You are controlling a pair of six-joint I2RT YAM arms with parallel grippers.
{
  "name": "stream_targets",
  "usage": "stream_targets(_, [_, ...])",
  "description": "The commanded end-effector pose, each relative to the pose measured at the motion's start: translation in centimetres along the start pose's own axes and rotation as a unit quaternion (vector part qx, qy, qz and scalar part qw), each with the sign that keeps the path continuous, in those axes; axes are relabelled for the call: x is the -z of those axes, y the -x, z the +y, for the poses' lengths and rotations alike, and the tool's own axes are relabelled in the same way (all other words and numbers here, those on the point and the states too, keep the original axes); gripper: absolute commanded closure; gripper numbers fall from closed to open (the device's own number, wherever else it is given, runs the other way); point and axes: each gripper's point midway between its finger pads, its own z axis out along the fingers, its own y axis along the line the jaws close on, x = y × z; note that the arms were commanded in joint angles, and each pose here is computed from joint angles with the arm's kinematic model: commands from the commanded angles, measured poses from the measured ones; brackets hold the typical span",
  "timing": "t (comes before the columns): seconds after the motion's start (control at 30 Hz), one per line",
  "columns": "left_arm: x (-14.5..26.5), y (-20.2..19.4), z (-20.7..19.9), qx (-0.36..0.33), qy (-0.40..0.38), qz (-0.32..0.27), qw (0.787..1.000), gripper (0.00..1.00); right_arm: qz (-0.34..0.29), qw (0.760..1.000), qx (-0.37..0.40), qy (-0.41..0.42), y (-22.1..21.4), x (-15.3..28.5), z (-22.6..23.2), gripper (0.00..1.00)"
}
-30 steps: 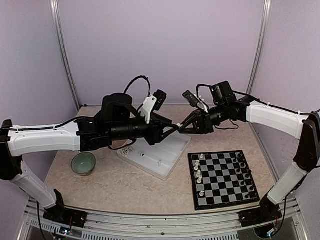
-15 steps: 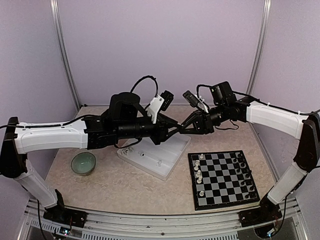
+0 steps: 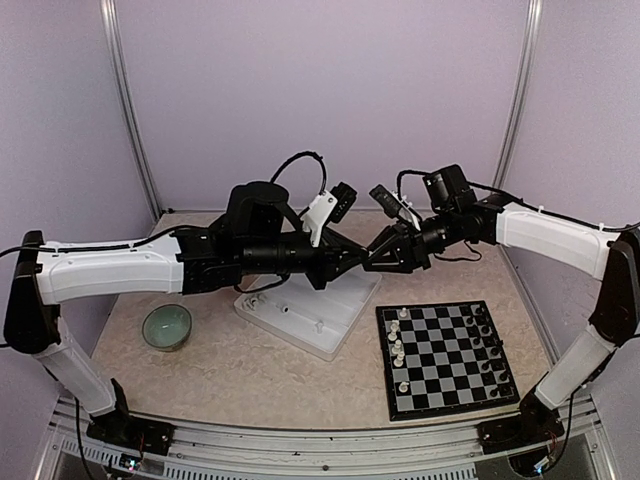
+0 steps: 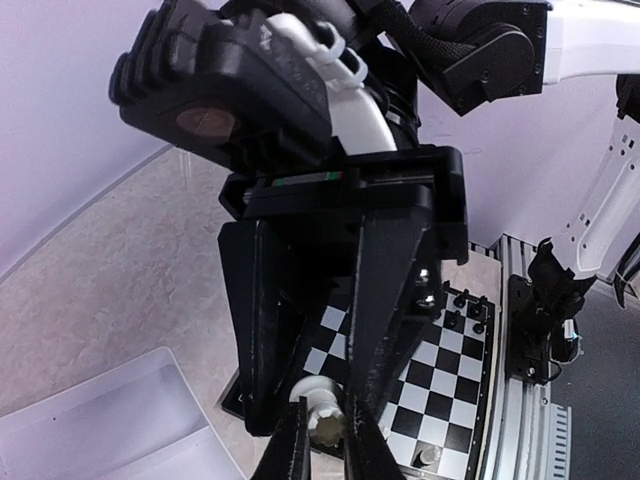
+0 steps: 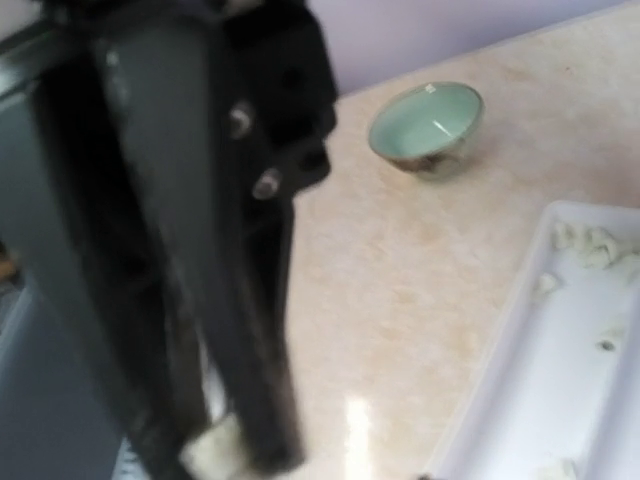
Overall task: Set up the chess pieces on the board
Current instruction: Pass from the right arm to the left, then place the rook at a1.
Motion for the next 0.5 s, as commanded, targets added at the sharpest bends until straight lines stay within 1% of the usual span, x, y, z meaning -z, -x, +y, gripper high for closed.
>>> stream_targets(0.0, [-0.5,1.4,1.8,-0.003,0.016,-0.009,1.0,0.9,0.024,0.997,0.055,-0.057,-0.5,2.4,0.6,0.5])
stream_targets(0.07, [-1.0,1.0,3.0,0.003,0.028,0.005,1.0,0.9,0.05,0.992,0.061,-0.1,-2.0,4.1,-0.3,0.44])
stream_targets(0.13, [-1.9,-0.6,4.0,0.01,0.039,0.037,0.999,0.9,0.068,0.986,0.053,-0.145,-3.9,6.2,-1.5,0.39])
stream_targets(0.2, [-2.9,-1.6,4.8,0.015,0.044,0.066,0.997,0.9,0.068,0.979,0.042,-0.186,-5.9,8.6,-2.4,0.38])
stream_targets(0.27, [-4.6,-3.4,5.3,0.022,0.041,0.104,0.993,0.9,0.066,0.968,0.032,-0.24,-7.8,10.9,-3.6,0.38])
stream_targets(0.37, [-6.8,-5.1,5.3,0.023,0.033,0.142,0.989,0.9,0.087,0.939,0.016,-0.333,-10.8,13.2,-5.9,0.39])
stream_targets(0.43, [-8.0,-5.6,5.6,0.021,0.033,0.157,0.987,0.9,0.095,0.922,0.011,-0.375,-12.0,14.2,-6.9,0.39])
stream_targets(0.47, [-8.8,-6.6,5.9,0.022,0.034,0.173,0.984,0.9,0.093,0.917,0.007,-0.388,-12.5,14.5,-7.3,0.39])
